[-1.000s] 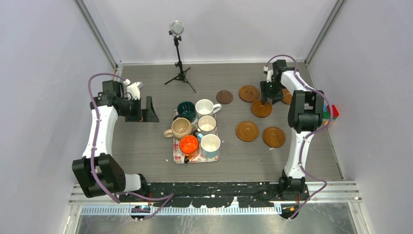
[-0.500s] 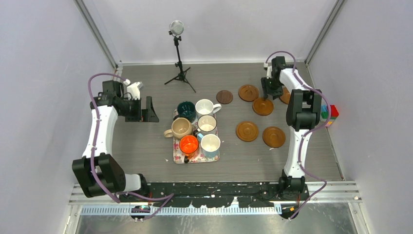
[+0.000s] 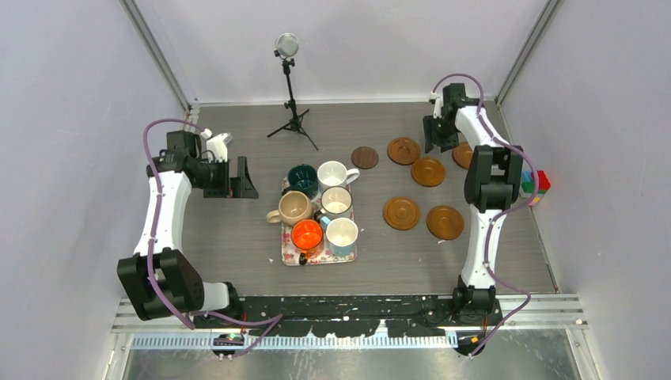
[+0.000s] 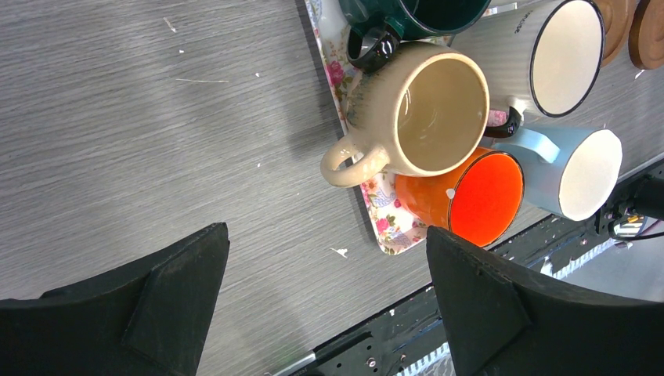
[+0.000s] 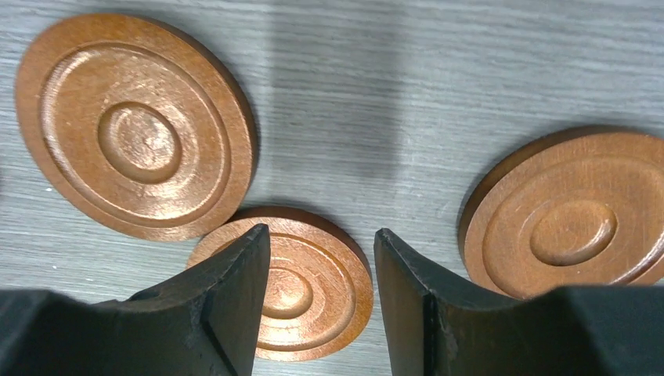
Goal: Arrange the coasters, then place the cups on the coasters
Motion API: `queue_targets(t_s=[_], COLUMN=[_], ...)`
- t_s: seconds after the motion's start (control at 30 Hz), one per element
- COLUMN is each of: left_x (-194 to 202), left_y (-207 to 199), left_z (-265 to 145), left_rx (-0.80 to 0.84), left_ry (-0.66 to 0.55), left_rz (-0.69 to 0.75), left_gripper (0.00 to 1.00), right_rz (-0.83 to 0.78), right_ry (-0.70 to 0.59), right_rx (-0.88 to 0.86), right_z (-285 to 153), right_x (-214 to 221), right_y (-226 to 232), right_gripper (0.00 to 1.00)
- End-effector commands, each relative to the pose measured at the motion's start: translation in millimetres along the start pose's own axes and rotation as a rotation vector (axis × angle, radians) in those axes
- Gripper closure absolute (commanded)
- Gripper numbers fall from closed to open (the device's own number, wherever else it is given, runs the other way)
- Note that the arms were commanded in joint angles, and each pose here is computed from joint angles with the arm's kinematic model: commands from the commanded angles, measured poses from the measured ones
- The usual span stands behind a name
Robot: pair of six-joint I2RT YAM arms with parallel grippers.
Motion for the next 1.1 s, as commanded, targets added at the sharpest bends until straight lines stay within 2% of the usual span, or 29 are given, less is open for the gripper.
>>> queue_targets(t_s=[0.0, 0.33, 0.57, 0.7, 0.83, 0.93, 0.97, 1.07], left_x=[-7, -7, -6, -5, -5, -4, -5, -5], left_y=[-4, -6, -8, -9, -9, -9, -9, -8], left_z=[-3, -6, -6, -7, -7, -7, -7, -6], left_rx=[0.011, 0.017, 0.026, 0.032, 0.032, 0.031, 0.03, 0.028], left_ry=[-0.033, -0.043, -0.048, -0.049, -0.051, -0.051, -0.05, -0.046], left_rz=[0.031, 0.037, 0.043, 0.045, 0.047, 0.048, 0.047, 0.044], left_gripper=[0.0, 0.0, 0.0, 0.0, 0.0, 0.0, 0.0, 0.0], right_rz=[-0.012, 0.006, -0.037, -0.083, -0.211, -0.235, -0.234, -0.214], right_ry=[-0.002, 0.101, 0.149, 0.186, 0.23, 0.216, 0.208, 0.131], right_rx=[-0.03, -0.16, -0.171, -0.166, -0.168, -0.187, -0.2, -0.226], right_z=[2, 6, -11, -20, -28, -41, -47, -64], right_x=[-6, 28, 59, 87, 113, 113, 109, 76], right_y=[6, 27, 33, 35, 57, 63, 64, 67], right_gripper=[0.43, 0.43, 0.49, 0.55, 0.58, 0.6, 0.59, 0.44])
Point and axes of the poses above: each gripper's point midway between its finger pads, its own z axis out along the fingers, its own y axis along the line the jaws close on, x = y × z, the point moved 4 cm from there along -z, back along the fingers, and after that the axes turned 7 degrees about -z, right-handed, at the moved point
